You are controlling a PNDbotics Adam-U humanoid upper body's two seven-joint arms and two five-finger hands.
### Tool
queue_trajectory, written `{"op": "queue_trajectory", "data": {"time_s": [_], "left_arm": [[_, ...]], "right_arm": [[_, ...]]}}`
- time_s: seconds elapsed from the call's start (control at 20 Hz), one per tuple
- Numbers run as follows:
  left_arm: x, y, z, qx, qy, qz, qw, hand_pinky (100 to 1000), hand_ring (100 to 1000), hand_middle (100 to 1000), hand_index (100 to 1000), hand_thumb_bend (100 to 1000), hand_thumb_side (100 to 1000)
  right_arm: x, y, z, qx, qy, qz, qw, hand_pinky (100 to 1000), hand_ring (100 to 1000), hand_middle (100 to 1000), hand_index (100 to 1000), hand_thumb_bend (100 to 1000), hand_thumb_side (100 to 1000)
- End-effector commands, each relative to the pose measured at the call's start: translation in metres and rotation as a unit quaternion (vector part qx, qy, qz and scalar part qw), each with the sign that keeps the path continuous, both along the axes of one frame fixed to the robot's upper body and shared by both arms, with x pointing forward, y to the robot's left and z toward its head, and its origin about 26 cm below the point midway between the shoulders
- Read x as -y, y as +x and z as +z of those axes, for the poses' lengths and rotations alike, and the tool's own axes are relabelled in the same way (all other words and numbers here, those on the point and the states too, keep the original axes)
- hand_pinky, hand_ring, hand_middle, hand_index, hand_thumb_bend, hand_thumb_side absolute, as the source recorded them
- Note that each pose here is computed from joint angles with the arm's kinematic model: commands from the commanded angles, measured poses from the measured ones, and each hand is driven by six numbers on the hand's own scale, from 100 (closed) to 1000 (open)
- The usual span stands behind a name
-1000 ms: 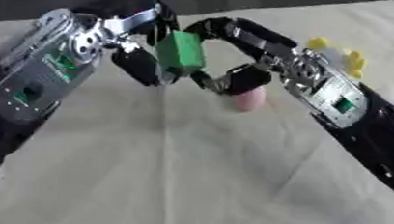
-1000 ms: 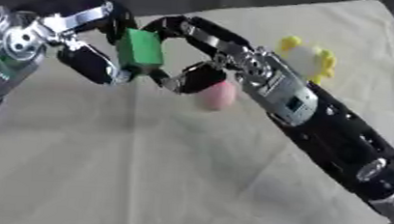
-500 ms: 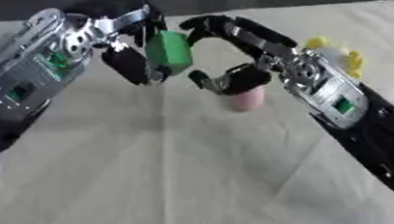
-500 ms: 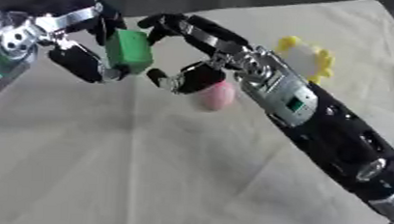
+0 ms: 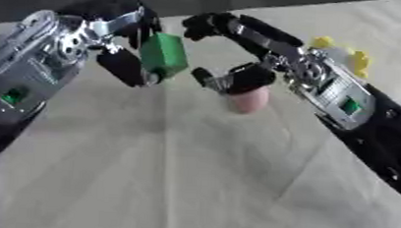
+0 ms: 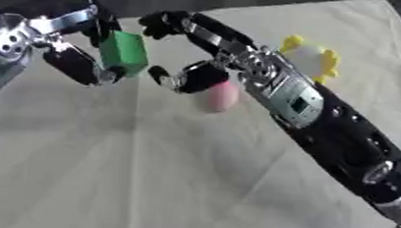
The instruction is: Pick up the objects with one hand, pass them to the other hand, and then place them into the box on the other side of the table.
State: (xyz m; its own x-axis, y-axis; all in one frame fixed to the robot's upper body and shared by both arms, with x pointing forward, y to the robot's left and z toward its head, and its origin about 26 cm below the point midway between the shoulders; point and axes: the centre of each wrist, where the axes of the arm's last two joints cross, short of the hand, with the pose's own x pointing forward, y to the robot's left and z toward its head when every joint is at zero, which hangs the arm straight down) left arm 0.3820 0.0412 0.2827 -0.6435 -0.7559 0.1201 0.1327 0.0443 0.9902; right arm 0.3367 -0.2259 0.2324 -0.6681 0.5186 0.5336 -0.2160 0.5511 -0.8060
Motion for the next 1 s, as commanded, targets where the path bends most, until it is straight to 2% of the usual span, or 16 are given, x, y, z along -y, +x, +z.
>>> {"op": "queue_trajectory", "data": {"time_s": [0.05,0.4,0.7,1.0], "left_arm": [[-0.011,-0.001,0.017,0.019,-0.019,0.01,1.0,724,555,370,368,124,160],[-0.038,0.003,0.03,0.031,-0.051,0.043,0.997,728,553,370,369,108,154],[-0.095,0.012,0.041,0.051,-0.063,0.11,0.991,732,556,375,373,149,143],[-0.153,0.016,0.047,0.073,-0.076,0.184,0.977,734,554,375,373,153,136]], "right_arm": [[0.001,-0.003,0.012,0.019,-0.003,-0.007,1.0,956,857,799,912,193,100],[0.002,-0.007,0.01,0.016,-0.009,-0.014,1.0,956,856,806,917,167,100],[0.007,-0.009,0.011,0.016,-0.008,-0.023,1.0,955,850,805,919,160,100],[0.011,-0.011,0.011,0.017,-0.008,-0.033,0.999,955,848,804,919,162,100]]}}
